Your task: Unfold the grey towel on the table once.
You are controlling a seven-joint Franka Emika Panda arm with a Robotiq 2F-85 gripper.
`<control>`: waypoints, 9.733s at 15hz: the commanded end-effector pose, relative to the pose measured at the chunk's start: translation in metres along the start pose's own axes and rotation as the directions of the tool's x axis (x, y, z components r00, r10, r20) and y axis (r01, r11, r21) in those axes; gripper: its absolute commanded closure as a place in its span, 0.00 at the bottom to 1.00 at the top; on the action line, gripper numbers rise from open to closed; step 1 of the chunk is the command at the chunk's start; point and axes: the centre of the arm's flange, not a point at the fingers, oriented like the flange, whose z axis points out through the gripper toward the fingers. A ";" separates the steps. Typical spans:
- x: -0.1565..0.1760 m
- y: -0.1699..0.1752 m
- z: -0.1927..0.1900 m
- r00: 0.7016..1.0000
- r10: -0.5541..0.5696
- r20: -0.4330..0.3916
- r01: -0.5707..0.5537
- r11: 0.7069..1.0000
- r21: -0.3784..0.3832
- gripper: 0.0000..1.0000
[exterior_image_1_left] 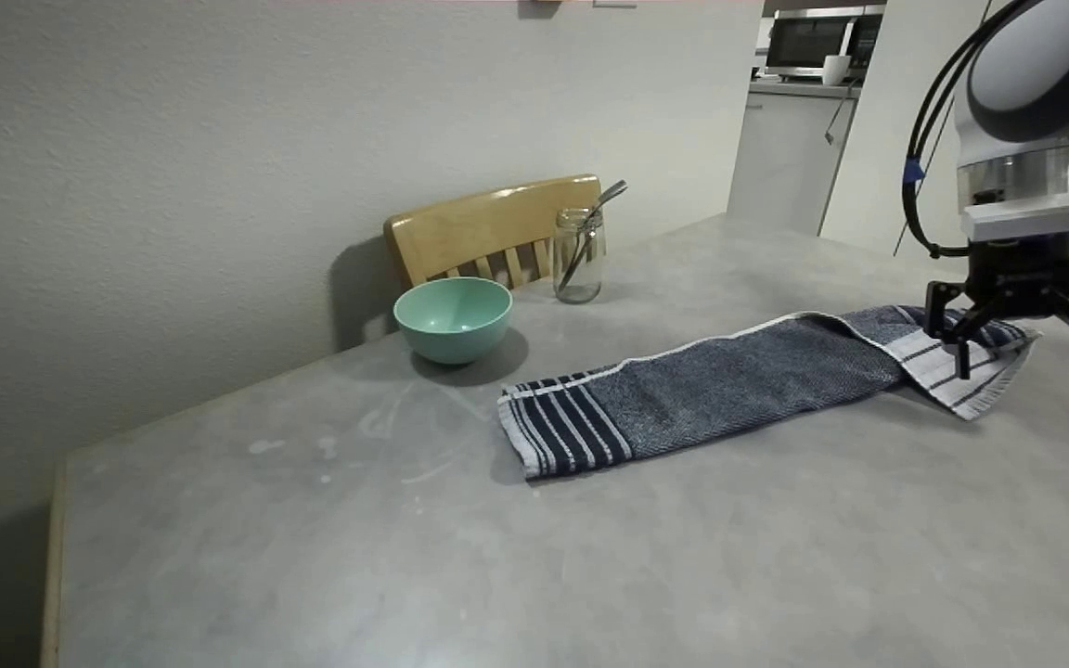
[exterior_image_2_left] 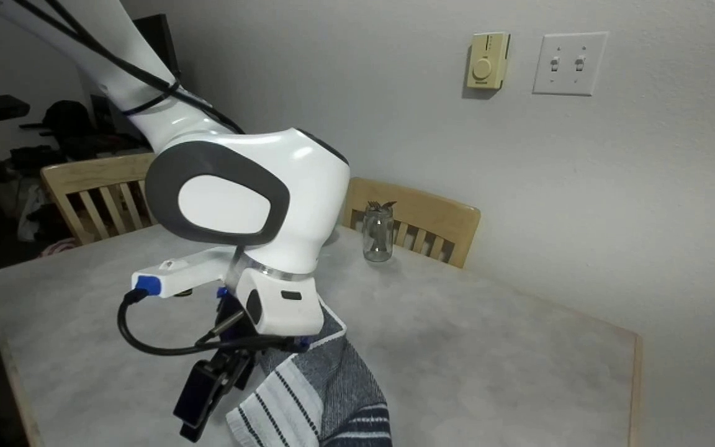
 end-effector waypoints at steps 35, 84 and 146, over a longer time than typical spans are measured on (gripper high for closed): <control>0.000 -0.017 0.028 0.998 -0.056 -0.035 0.059 0.993 0.099 0.00; 0.079 0.003 -0.074 0.590 0.661 -0.463 -0.478 0.748 0.460 0.99; 0.209 0.039 -0.057 0.654 0.635 -0.411 -0.391 0.748 0.536 1.00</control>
